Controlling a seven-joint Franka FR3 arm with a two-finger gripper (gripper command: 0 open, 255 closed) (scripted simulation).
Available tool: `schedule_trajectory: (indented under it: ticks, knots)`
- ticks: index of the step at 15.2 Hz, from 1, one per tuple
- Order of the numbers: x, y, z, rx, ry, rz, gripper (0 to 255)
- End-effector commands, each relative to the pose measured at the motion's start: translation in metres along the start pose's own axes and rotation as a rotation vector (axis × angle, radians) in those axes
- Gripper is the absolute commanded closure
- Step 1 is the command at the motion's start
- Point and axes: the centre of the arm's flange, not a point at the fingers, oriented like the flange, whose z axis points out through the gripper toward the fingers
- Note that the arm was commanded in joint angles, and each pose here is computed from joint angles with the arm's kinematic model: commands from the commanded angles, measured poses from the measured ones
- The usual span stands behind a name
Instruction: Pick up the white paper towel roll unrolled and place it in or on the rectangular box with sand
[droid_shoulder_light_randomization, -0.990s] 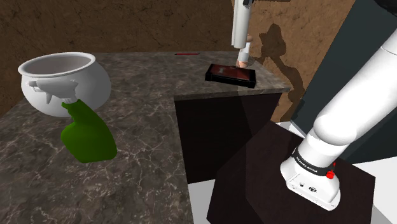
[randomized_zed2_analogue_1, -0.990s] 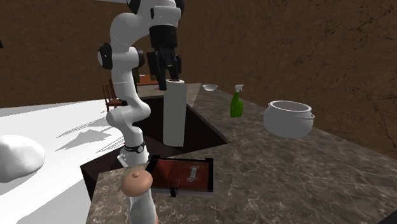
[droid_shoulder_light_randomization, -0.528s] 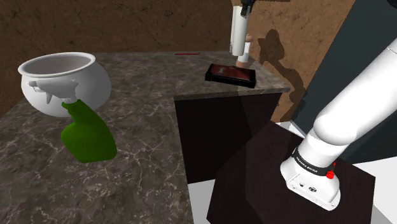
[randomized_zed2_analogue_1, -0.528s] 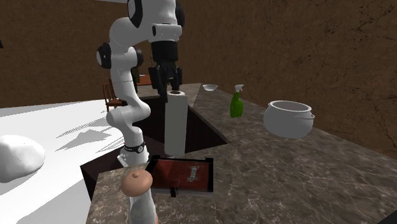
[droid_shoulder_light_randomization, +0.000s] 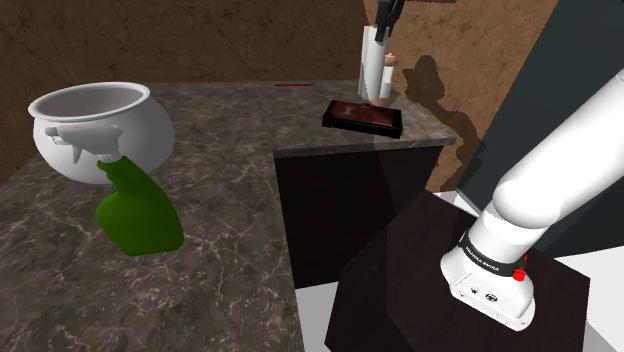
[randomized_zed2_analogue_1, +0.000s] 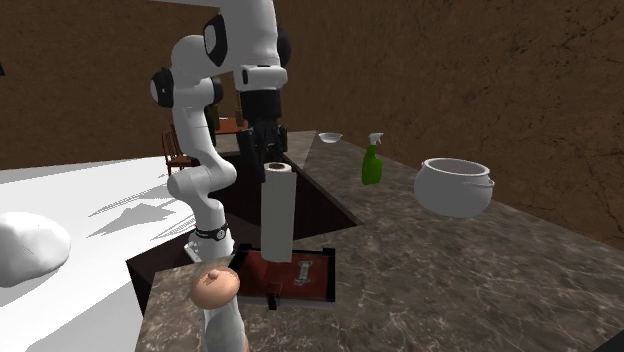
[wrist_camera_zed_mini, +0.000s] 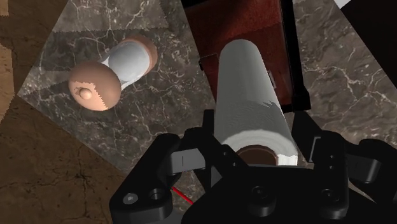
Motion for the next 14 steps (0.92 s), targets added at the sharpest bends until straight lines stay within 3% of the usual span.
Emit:
schedule_trajectory:
  ticks: [1, 5, 12, 13, 14]
  knots:
    - [-0.002, -0.001, 0.011, 0.000, 0.000, 0.000, 255]
    - [-0.004, -0.002, 0.032, 0.000, 0.000, 0.000, 255]
    - [-0.004, -0.002, 0.032, 0.000, 0.000, 0.000, 255]
    - [-0.004, -0.002, 0.032, 0.000, 0.000, 0.000, 0]
    - [-0.004, -0.002, 0.032, 0.000, 0.000, 0.000, 0]
